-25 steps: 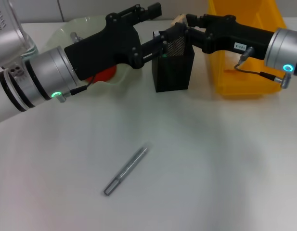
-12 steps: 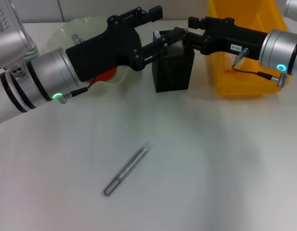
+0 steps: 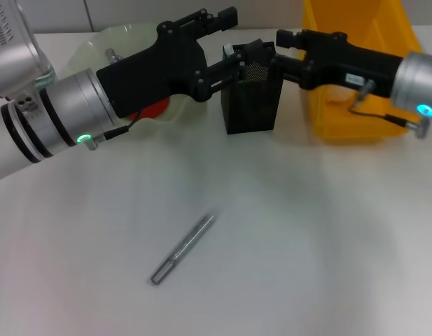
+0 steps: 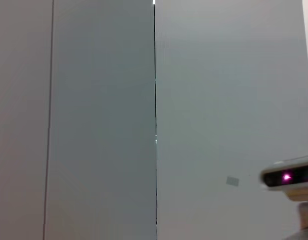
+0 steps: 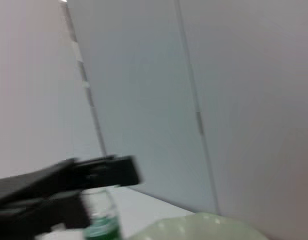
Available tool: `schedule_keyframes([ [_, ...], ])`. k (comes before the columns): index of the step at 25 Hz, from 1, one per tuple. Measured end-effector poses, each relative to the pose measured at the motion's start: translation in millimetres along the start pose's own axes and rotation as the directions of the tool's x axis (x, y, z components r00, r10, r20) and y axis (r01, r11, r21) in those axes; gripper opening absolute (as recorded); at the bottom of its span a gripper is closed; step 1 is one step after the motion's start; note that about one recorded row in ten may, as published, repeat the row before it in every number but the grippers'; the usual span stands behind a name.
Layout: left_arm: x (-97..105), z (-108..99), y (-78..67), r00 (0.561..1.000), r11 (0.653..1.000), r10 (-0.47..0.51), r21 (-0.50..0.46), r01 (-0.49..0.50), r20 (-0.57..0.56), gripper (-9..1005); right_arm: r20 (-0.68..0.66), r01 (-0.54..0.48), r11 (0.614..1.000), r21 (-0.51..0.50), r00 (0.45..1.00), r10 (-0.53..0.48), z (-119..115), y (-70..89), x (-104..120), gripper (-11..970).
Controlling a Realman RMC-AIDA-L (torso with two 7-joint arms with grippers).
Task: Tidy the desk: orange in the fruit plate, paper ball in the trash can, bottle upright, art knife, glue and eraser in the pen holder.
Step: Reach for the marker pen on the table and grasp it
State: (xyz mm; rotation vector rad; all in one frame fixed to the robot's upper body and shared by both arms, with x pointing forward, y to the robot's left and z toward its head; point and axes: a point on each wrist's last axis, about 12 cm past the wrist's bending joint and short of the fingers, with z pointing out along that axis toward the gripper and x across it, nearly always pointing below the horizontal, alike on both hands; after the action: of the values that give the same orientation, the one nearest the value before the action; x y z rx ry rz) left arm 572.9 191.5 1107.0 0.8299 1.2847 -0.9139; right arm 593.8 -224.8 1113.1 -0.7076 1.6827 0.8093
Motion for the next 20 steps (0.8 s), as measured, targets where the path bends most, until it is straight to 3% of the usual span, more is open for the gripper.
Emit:
schedule_keyframes([
  [4,-1,1,-0.4,0.998,0.998,-0.055,0.009,0.055,0.002,619,0.040,0.022,0.998,-0.067,0.999,-0.019,-34,15.9,7,573],
  [5,-3,2,-0.5,0.998,0.998,-0.069,0.016,0.069,0.003,619,0.056,0.022,0.995,-0.102,0.998,-0.016,-54,24.7,15,573],
  [6,-5,3,-0.8,0.997,0.997,-0.079,0.024,0.079,0.000,619,0.056,0.022,0.995,-0.102,0.998,-0.016,-54,24.7,15,572],
  [11,-19,16,-0.5,0.991,0.991,-0.110,0.065,0.115,-0.072,619,0.112,-0.044,0.987,-0.153,0.992,0.061,-103,41.4,47,572],
  [16,-54,29,-7.6,0.961,0.988,-0.101,0.090,0.128,-0.258,619,0.147,-0.150,0.981,-0.120,0.975,0.167,-143,47.0,72,573],
  [20,-86,34,-16.3,0.928,0.990,-0.107,0.050,0.133,-0.356,619,0.144,-0.168,0.981,-0.101,0.973,0.182,-155,51.7,86,573],
])
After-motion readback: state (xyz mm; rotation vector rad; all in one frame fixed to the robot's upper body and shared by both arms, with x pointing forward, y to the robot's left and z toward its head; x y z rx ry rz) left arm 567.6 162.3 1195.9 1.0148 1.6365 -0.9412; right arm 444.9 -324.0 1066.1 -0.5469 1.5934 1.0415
